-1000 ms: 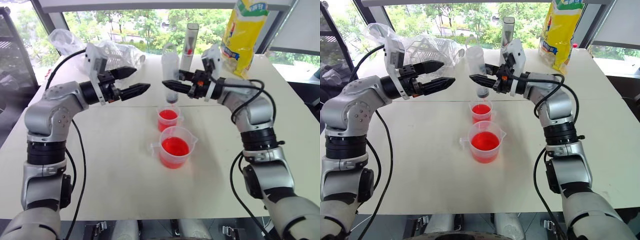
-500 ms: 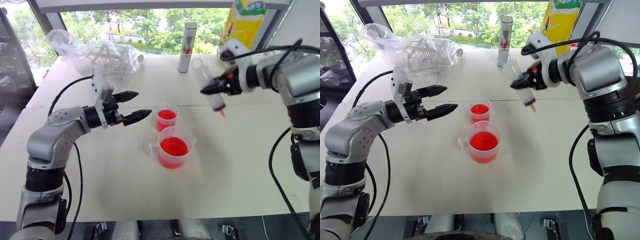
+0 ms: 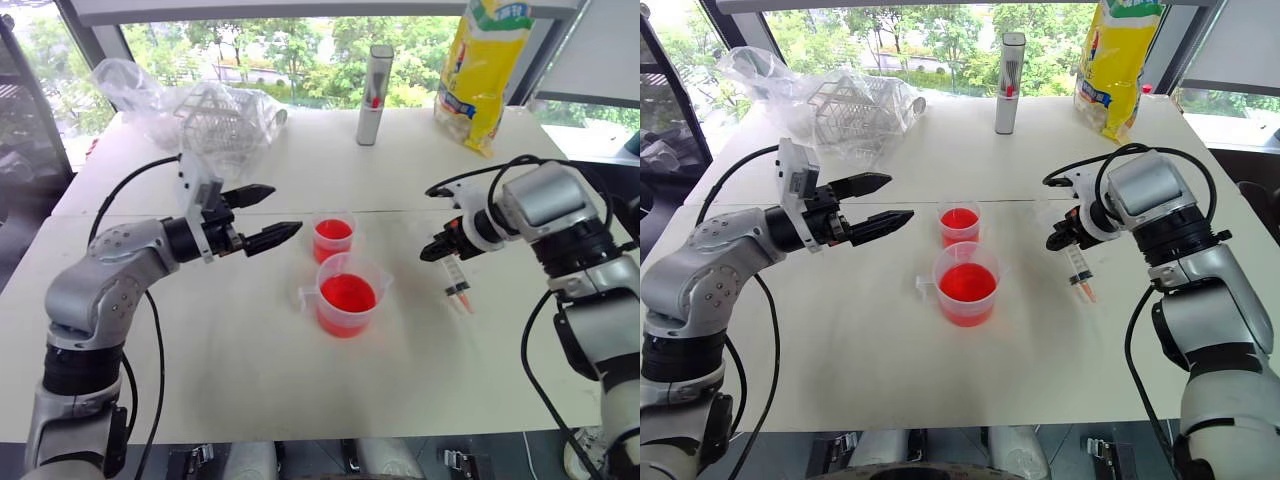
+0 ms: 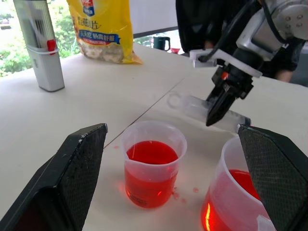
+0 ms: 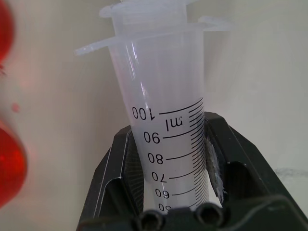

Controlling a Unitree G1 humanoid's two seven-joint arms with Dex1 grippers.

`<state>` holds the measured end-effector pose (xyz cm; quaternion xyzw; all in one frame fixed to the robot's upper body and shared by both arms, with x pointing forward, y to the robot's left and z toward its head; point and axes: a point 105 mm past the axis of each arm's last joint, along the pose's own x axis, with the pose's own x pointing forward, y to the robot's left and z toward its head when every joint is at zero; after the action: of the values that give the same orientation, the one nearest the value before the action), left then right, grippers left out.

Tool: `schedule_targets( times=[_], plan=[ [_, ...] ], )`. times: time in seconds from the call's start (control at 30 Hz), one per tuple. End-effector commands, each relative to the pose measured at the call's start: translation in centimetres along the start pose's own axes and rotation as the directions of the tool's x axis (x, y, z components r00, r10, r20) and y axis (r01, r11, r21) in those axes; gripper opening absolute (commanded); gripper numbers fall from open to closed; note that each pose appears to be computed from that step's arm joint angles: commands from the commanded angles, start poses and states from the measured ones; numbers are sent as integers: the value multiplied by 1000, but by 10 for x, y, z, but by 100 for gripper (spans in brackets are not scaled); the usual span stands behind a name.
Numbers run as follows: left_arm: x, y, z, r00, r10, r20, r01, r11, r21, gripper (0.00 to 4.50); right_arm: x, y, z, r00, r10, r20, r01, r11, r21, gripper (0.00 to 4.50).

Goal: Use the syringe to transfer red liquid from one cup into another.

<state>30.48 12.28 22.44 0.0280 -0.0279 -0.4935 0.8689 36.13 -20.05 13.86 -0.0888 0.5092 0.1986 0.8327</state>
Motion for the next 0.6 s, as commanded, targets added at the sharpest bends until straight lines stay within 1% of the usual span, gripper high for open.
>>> schedule_targets(
  times=[0.03,0.1,0.2,0.23,0.27,0.43,0.53,0.6],
  plan=[
    [-3,-4,9,1000,-7,3,6,999,41,444,3,0,-1,1000,-8,10,8,1000,9,137],
    [-4,-4,8,1000,-6,-6,6,999,43,450,5,-1,-3,1000,-10,10,10,1000,20,240],
    [-6,-5,6,1000,-8,-22,9,999,42,450,3,-2,-4,1000,-11,19,11,1000,25,367],
    [-6,-5,5,1000,-9,-25,10,999,42,450,2,-2,-3,1000,-12,25,11,1000,23,427],
    [-7,-6,5,1000,-9,-29,11,999,42,450,0,-3,-3,999,-12,30,12,1000,20,446],
    [-10,-6,3,999,-8,-42,9,999,39,450,-21,-2,8,993,-14,116,16,1000,-19,446],
    [-13,-7,2,999,-7,-51,9,999,32,450,-38,-1,15,982,-13,189,27,997,-73,446],
    [-16,-8,0,998,-5,-63,6,1000,23,450,-56,1,20,964,-10,265,57,984,-171,446]
  ],
)
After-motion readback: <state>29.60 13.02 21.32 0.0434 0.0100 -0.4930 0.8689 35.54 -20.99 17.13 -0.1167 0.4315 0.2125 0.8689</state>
